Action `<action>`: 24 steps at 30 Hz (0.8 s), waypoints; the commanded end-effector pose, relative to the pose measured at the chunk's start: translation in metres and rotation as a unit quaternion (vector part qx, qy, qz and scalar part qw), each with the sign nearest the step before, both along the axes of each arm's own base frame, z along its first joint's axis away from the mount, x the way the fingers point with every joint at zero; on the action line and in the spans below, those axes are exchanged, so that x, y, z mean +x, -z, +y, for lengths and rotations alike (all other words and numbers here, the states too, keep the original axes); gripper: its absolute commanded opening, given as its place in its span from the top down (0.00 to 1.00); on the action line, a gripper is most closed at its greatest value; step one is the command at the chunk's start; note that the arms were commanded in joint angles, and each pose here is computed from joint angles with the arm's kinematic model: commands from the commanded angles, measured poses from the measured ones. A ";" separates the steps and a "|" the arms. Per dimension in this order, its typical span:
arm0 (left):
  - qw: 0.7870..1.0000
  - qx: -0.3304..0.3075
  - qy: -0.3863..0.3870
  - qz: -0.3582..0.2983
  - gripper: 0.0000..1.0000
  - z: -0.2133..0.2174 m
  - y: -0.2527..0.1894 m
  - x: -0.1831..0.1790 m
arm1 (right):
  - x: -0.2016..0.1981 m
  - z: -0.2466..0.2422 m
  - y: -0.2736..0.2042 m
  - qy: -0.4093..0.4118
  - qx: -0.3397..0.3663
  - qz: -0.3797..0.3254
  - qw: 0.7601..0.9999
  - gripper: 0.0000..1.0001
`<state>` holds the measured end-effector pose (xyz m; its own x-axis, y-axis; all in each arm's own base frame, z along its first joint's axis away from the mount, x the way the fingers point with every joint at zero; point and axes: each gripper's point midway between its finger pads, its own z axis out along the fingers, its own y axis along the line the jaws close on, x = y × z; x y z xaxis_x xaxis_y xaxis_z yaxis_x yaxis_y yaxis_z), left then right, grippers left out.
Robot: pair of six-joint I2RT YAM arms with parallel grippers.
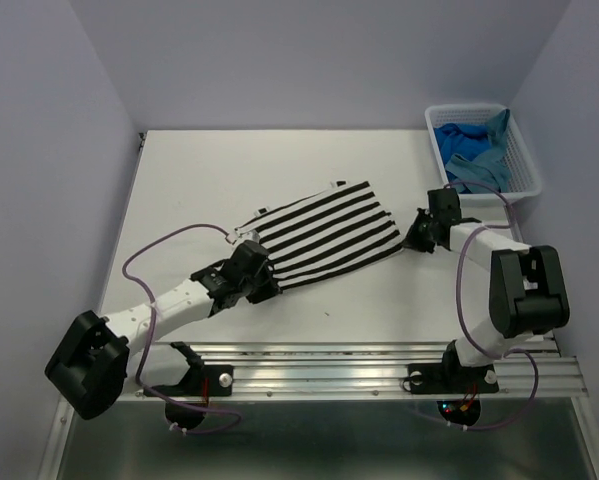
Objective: Fold and stack the tank tops
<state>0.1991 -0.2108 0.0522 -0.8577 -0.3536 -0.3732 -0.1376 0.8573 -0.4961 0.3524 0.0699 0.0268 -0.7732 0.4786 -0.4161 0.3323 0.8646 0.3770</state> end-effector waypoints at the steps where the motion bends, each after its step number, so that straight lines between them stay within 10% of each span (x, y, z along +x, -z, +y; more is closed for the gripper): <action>1: 0.998 -0.025 0.016 -0.050 1.00 -0.007 -0.049 0.009 | 0.024 0.005 -0.078 -0.003 0.018 -0.120 0.993 0.99; 14: 0.929 -0.220 0.064 -0.291 1.00 0.013 -0.258 -0.032 | -0.030 -0.046 -0.292 0.095 -0.049 -0.361 0.927 0.99; 24: 0.927 -0.241 0.012 -0.286 1.00 0.022 -0.245 -0.028 | -0.048 -0.067 -0.299 0.134 -0.084 -0.362 0.919 0.99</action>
